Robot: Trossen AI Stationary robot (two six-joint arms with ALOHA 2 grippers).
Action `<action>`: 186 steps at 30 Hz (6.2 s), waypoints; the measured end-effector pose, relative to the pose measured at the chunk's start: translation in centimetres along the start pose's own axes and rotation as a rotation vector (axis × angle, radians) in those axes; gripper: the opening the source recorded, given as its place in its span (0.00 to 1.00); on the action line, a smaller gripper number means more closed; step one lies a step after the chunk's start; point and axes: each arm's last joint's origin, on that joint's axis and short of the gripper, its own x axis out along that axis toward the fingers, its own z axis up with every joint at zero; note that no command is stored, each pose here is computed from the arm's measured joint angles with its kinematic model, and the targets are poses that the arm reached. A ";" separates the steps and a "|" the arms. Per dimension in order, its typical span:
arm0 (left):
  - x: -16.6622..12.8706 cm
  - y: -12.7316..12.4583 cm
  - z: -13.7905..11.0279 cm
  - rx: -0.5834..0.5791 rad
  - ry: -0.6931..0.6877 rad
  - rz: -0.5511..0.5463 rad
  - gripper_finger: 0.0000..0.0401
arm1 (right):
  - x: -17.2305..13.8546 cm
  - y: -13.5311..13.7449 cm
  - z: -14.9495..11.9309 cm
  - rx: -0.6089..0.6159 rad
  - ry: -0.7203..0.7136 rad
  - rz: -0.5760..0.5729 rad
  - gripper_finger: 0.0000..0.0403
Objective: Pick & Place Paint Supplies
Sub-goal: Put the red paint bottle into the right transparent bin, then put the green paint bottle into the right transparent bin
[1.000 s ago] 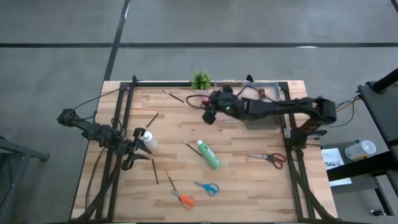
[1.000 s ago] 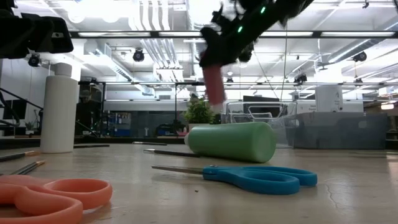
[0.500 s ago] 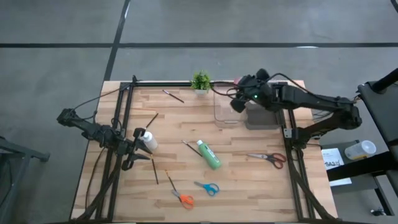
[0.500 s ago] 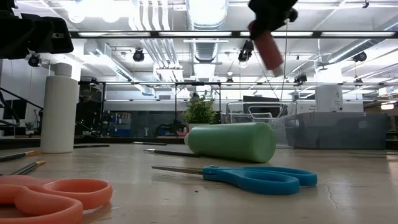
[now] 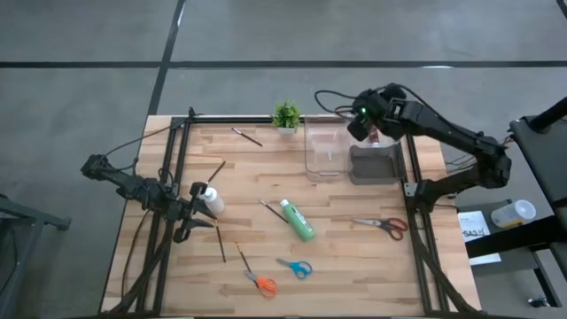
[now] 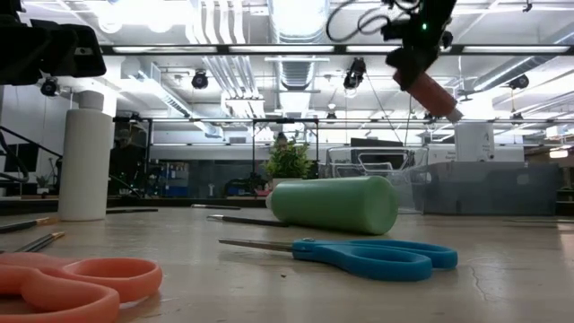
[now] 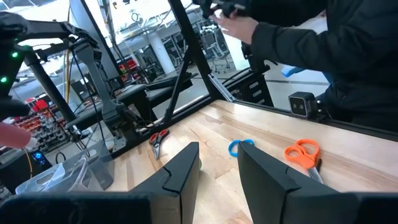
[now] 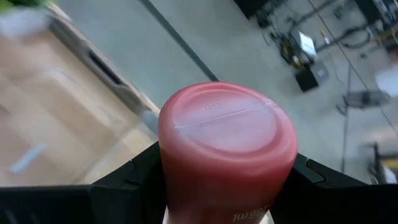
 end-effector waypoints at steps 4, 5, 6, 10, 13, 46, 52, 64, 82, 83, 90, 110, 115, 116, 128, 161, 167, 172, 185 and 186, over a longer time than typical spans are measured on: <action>0.0 0.0 0.0 0.000 0.000 0.000 0.29 | 2.6 -0.7 0.1 0.009 0.081 0.005 0.49; 0.0 0.0 0.0 0.000 0.000 0.000 0.29 | 3.3 -0.8 0.1 0.004 0.104 0.011 0.49; 0.0 0.0 0.0 0.000 0.001 0.000 0.29 | 4.0 -1.0 0.1 -0.002 0.125 0.019 0.49; 0.0 0.0 0.0 0.000 0.001 0.000 0.29 | 6.8 -1.1 -0.1 -0.027 0.212 0.055 0.49; 0.0 0.0 0.0 0.000 0.001 0.000 0.29 | 8.6 -1.0 -0.2 -0.031 0.267 0.047 0.49; 0.0 0.0 0.0 0.000 0.000 0.000 0.29 | 17.2 3.1 -1.5 -0.178 0.475 0.131 0.49; 0.0 0.0 0.0 0.000 0.001 0.000 0.29 | 17.9 3.6 -1.7 -0.176 0.487 0.160 0.49; 0.0 0.0 0.0 0.000 0.000 0.000 0.29 | 18.0 3.9 -1.9 -0.156 0.493 0.227 0.49; 0.0 0.0 0.0 0.000 0.000 0.001 0.29 | 18.0 3.9 -1.9 -0.133 0.495 0.246 0.63; 0.0 0.0 0.0 0.000 0.000 0.000 0.29 | 18.0 3.9 -1.9 -0.132 0.494 0.249 0.65; 0.0 0.0 0.0 0.000 0.000 0.000 0.29 | 18.0 3.9 -1.9 -0.132 0.494 0.251 0.68; 0.0 0.0 0.0 0.000 0.001 0.000 0.29 | 9.5 -1.1 -0.7 -0.007 0.309 0.227 0.68; 0.0 0.0 0.0 0.000 0.001 0.000 0.29 | 5.2 -3.0 -0.7 0.105 0.171 0.296 0.68; 0.0 0.0 0.0 0.000 0.001 0.000 0.29 | 4.4 -3.4 -0.8 0.127 0.147 0.308 0.68; 0.0 0.0 0.0 0.000 0.000 0.000 0.29 | -2.0 -5.2 -1.8 0.234 -0.106 0.530 0.68; 0.0 0.0 0.0 0.000 0.001 0.000 0.29 | -8.6 15.9 -2.1 0.231 -0.060 0.689 0.68; 0.0 0.0 0.0 0.000 0.000 0.000 0.29 | -6.6 20.0 -3.3 0.219 0.100 0.596 0.68; 0.0 0.0 0.0 0.000 0.001 0.000 0.29 | -6.6 22.6 -4.3 0.198 0.137 0.616 0.68; 0.0 0.0 0.0 0.000 0.001 0.000 0.29 | -8.5 27.2 -7.3 0.217 0.168 0.661 0.68; 0.0 0.0 0.0 0.000 0.001 0.000 0.29 | -8.4 27.5 -7.4 0.222 0.174 0.661 0.68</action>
